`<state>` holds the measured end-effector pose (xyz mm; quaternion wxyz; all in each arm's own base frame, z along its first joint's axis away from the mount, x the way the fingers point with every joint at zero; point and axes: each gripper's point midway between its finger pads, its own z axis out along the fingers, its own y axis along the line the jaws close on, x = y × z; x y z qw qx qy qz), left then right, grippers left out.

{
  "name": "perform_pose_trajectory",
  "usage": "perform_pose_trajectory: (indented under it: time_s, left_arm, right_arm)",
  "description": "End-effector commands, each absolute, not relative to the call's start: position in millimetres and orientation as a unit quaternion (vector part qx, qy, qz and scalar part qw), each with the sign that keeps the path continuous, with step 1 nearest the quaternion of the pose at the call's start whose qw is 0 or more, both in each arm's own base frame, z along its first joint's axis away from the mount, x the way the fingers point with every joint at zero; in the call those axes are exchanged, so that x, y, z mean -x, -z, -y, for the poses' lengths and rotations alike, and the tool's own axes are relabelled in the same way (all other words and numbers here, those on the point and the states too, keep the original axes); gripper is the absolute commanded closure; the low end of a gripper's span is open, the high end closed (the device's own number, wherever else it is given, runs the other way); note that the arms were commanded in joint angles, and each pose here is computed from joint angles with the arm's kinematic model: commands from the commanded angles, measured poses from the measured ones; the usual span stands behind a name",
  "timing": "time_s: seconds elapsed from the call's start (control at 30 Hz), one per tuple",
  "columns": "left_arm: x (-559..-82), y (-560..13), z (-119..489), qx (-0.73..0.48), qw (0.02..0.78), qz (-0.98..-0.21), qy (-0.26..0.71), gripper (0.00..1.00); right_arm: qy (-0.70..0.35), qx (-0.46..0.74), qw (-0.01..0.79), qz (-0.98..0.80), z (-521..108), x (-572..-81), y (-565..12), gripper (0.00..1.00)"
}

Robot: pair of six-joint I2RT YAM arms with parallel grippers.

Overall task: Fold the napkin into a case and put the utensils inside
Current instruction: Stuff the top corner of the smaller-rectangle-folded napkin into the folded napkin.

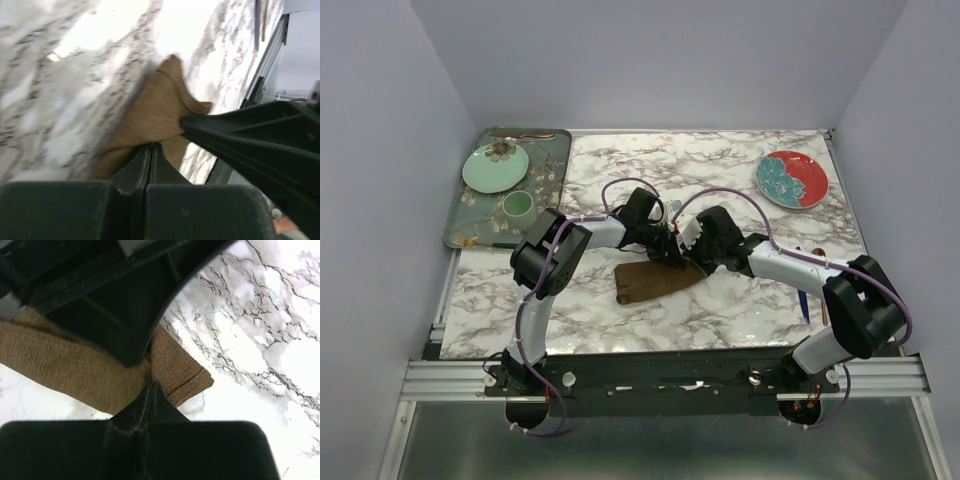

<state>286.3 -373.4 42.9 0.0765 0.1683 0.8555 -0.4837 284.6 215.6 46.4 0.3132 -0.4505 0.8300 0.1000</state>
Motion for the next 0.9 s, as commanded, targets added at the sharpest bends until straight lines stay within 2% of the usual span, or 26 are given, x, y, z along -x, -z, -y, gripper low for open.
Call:
perform_pose_trajectory:
  time_s: [0.0, 0.3, 0.4, 0.53, 0.6, 0.63, 0.87]
  left_arm:
    - [-295, -23, 362, -0.161, 0.067, -0.864, 0.473, 1.00]
    - [-302, -48, 370, -0.173, 0.079, -0.848, 0.494, 0.99]
    - [-301, -62, 366, -0.168, 0.080, -0.845, 0.502, 0.91]
    - [-297, -73, 344, -0.153, 0.076, -0.850, 0.499, 0.71]
    - [-296, -81, 330, -0.163, 0.089, -0.848, 0.496, 0.66]
    - [-291, -81, 324, -0.163, 0.081, -0.851, 0.492, 0.60]
    - [-263, -89, 284, -0.199, 0.075, -0.851, 0.481, 0.45]
  right_arm:
    - [-0.112, 0.456, 0.315, -0.825, -221, -281, -50, 0.99]
    - [-0.114, 0.477, 0.276, -0.827, -223, -278, -31, 0.99]
    - [-0.102, 0.482, 0.262, -0.830, -219, -279, -26, 0.99]
    - [-0.089, 0.487, 0.245, -0.833, -213, -277, -18, 0.99]
    - [-0.085, 0.487, 0.242, -0.835, -211, -277, -16, 0.99]
    - [-0.085, 0.485, 0.241, -0.836, -210, -277, -15, 0.99]
    - [-0.084, 0.484, 0.243, -0.836, -212, -279, -16, 0.99]
